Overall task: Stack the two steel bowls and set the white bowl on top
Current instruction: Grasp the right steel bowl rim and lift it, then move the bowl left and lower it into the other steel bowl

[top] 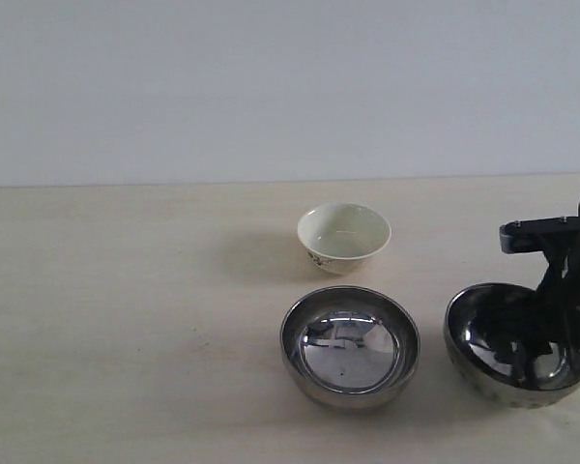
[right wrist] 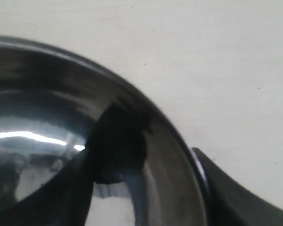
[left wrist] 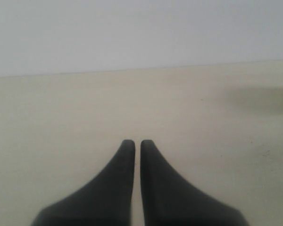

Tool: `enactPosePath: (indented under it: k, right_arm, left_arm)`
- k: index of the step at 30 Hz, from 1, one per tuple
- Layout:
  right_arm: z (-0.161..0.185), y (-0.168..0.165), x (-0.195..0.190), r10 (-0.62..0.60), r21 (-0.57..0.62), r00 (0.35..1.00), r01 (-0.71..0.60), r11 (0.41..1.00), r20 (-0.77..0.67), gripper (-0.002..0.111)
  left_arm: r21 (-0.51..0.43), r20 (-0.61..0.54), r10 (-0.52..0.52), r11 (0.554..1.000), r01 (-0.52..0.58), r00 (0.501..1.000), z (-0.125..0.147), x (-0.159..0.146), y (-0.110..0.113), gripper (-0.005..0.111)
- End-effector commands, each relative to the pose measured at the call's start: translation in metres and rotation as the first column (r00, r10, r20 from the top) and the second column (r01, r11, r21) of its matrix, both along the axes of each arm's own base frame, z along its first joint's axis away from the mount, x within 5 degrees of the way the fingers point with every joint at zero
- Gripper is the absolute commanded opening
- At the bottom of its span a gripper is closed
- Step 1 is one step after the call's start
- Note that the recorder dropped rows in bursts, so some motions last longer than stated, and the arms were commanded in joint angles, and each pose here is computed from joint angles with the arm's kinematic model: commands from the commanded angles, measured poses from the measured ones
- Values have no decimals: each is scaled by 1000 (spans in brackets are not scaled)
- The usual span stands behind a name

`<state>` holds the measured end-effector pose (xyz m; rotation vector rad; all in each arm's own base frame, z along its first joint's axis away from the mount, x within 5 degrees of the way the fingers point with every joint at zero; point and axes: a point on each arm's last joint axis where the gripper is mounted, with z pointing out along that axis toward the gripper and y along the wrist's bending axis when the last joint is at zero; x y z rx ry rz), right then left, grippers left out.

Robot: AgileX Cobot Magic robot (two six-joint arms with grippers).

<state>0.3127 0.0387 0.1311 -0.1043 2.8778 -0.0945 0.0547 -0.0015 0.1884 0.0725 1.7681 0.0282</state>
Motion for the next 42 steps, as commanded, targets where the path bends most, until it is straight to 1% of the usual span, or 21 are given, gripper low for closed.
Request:
enactPosePath:
  k: [1, 2, 3, 6, 8, 11, 17, 28, 32, 34, 37, 39, 42]
  right_arm:
    - [0, 0, 1, 27, -6, 1000, -27, 1000, 6, 12]
    - [0, 0, 1, 32, -7, 999, -32, 999, 5, 2]
    - [0, 0, 1, 32, -8, 999, -32, 999, 3, 0]
    - [3, 0, 1, 31, -8, 999, -31, 999, 9, 0]
    - [11, 0, 1, 31, -4, 999, -31, 1000, 36, 0]
    - [35, -1, -2, 29, 5, 994, -29, 1000, 107, 0]
    - [65, -1, -10, 39, 17, 983, -43, 999, 182, 0]
    - [105, 8, -24, 47, 144, 952, -95, 985, 303, 0]
    - [113, 18, -28, 53, 248, 946, -137, 959, 319, 0]
    - [114, 25, -30, 52, 331, 951, -157, 931, 304, 0]
    - [111, 36, -31, 111, 415, 952, -227, 881, 285, 0]
    - [109, 40, -31, 130, 444, 951, -248, 861, 279, 0]
    - [101, 47, -29, 149, 453, 955, -255, 854, 256, 0]
  left_arm:
    - [-5, 2, 1, 1000, -1, 1000, -1, 0, 0, 4]
    - [-5, 2, 1, 1000, -1, 1000, -1, 0, 0, 4]
    - [-5, 2, 1, 1000, -1, 1000, -1, 0, 0, 4]
    - [-5, 2, 1, 1000, -1, 1000, -1, 0, 0, 4]
    - [-5, 2, 1, 1000, -1, 1000, -1, 0, 0, 4]
    - [-5, 2, 1, 1000, -1, 1000, -1, 0, 0, 4]
    - [-5, 2, 1, 1000, -1, 1000, -1, 0, 0, 4]
    - [-5, 2, 1, 1000, -1, 1000, -1, 0, 0, 4]
    - [-5, 2, 1, 1000, -1, 1000, -1, 0, 0, 4]
    - [-5, 2, 1, 1000, -1, 1000, -1, 0, 0, 4]
    - [-5, 2, 1, 1000, -1, 1000, -1, 0, 0, 4]
    - [-5, 2, 1, 1000, -1, 1000, -1, 0, 0, 4]
    - [-5, 2, 1, 1000, -1, 1000, -1, 0, 0, 4]
